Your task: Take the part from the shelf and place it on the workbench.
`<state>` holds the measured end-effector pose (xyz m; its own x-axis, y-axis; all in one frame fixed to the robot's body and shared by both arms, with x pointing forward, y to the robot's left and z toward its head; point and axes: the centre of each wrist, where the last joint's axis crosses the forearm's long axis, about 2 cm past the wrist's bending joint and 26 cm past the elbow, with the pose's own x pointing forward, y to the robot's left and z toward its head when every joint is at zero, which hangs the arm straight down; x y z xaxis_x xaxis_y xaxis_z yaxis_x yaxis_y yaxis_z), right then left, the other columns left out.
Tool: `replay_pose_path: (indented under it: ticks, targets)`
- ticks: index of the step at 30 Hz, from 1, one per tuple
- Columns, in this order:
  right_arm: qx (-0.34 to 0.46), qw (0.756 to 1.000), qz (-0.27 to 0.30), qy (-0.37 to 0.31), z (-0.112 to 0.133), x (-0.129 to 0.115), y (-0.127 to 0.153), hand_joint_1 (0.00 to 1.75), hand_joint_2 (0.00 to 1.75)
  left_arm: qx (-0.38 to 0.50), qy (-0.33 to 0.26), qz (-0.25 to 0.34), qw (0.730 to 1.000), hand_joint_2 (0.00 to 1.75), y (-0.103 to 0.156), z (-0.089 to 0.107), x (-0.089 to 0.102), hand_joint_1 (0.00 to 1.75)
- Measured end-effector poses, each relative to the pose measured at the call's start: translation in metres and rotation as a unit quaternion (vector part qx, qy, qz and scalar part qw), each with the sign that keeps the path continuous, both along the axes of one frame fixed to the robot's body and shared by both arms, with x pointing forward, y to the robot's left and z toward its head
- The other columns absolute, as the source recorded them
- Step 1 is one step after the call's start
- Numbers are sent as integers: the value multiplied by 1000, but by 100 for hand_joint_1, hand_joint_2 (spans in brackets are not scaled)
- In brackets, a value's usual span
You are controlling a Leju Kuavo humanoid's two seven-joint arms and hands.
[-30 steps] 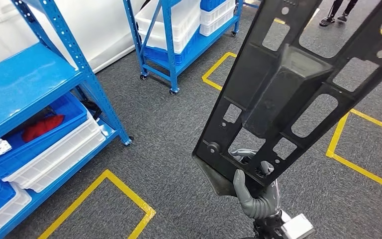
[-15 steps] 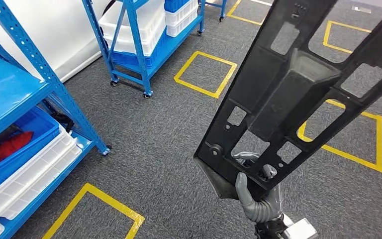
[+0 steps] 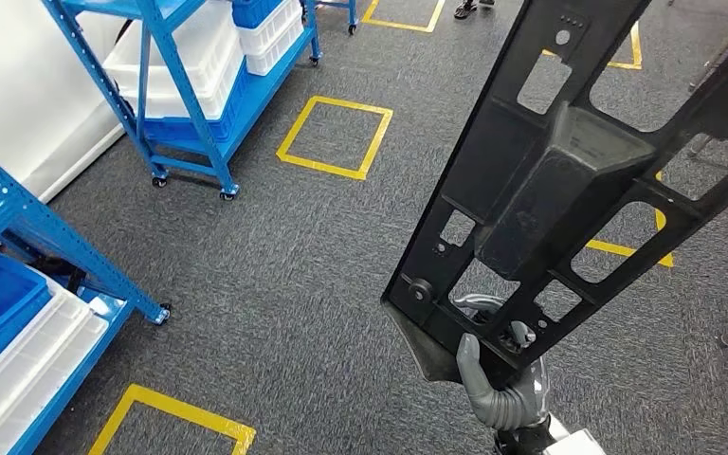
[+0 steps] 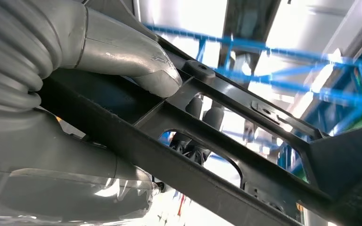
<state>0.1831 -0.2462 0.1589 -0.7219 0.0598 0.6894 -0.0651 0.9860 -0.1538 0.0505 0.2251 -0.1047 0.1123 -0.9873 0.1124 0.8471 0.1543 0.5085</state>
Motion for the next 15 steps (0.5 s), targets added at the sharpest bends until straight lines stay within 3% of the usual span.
replay_pose_path:
  ticks: [15]
  targets:
    - [10,1000,-13,-4,0,-5,-1,175,175,18,1,8,1000,175,6,0,6,0]
